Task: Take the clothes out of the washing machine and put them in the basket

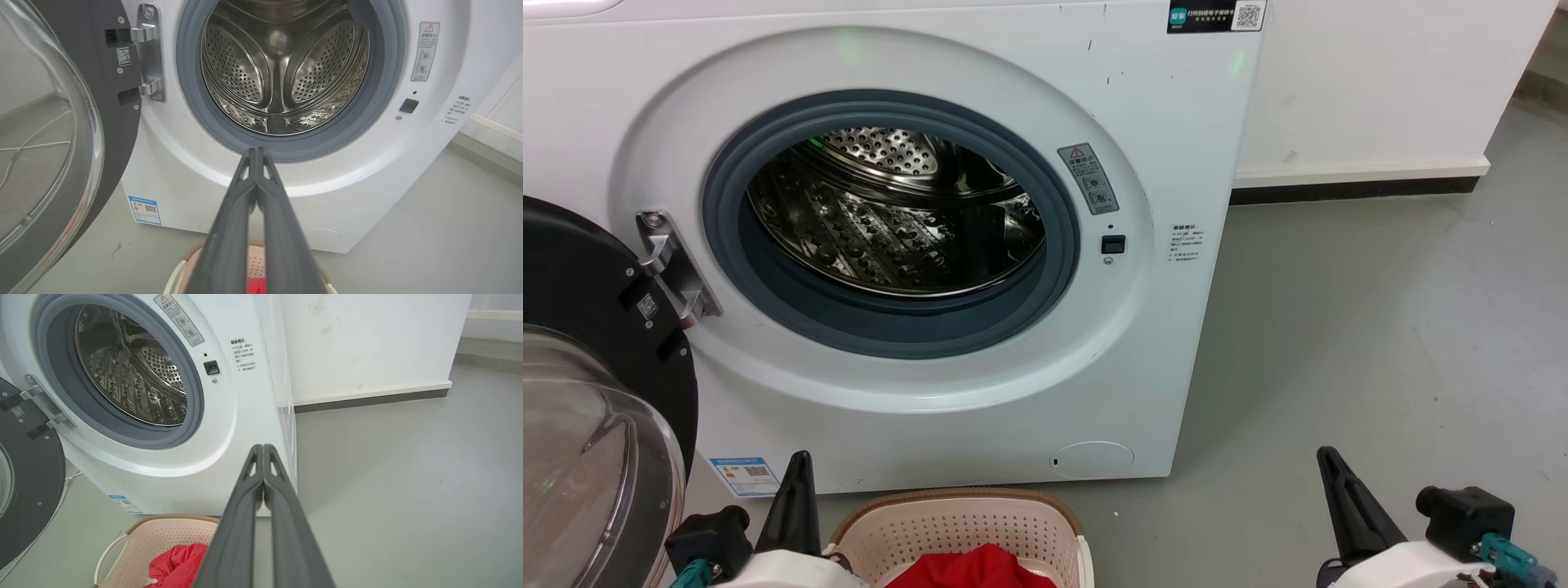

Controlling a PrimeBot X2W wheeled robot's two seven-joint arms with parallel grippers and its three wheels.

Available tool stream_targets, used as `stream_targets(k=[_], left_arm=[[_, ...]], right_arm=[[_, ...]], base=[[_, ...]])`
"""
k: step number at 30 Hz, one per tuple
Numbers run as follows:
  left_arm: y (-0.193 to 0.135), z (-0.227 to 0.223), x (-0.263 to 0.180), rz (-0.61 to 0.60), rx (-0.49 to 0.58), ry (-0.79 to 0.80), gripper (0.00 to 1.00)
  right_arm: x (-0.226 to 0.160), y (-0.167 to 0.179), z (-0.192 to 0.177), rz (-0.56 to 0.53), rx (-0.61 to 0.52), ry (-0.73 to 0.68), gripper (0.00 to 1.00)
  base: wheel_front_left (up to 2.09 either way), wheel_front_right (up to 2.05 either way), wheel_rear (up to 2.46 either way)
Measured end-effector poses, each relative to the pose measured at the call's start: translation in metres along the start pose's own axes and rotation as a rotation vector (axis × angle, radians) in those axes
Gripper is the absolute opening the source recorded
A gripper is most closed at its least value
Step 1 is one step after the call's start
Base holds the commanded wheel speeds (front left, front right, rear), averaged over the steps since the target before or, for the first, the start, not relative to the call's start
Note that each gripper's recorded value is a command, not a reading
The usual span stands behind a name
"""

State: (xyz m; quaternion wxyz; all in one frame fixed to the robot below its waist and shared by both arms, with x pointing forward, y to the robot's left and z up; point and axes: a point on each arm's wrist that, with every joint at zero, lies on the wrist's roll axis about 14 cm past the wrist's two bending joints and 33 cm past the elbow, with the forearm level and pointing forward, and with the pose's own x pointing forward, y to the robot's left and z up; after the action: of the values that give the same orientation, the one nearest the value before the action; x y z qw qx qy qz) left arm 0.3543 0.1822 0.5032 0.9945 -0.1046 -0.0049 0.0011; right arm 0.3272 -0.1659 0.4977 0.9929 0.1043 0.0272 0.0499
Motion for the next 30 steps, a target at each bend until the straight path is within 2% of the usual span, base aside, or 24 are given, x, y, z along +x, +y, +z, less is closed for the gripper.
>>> stream_targets(k=[30], left_arm=[[0.01, -0.008, 0.013, 0.054, -0.521, 0.073, 0.0]], right_arm=[[0.019, -0.015, 0.007, -0.032, 0.522, -0.034, 0.0]], base=[[0.0, 0.0, 0.0]])
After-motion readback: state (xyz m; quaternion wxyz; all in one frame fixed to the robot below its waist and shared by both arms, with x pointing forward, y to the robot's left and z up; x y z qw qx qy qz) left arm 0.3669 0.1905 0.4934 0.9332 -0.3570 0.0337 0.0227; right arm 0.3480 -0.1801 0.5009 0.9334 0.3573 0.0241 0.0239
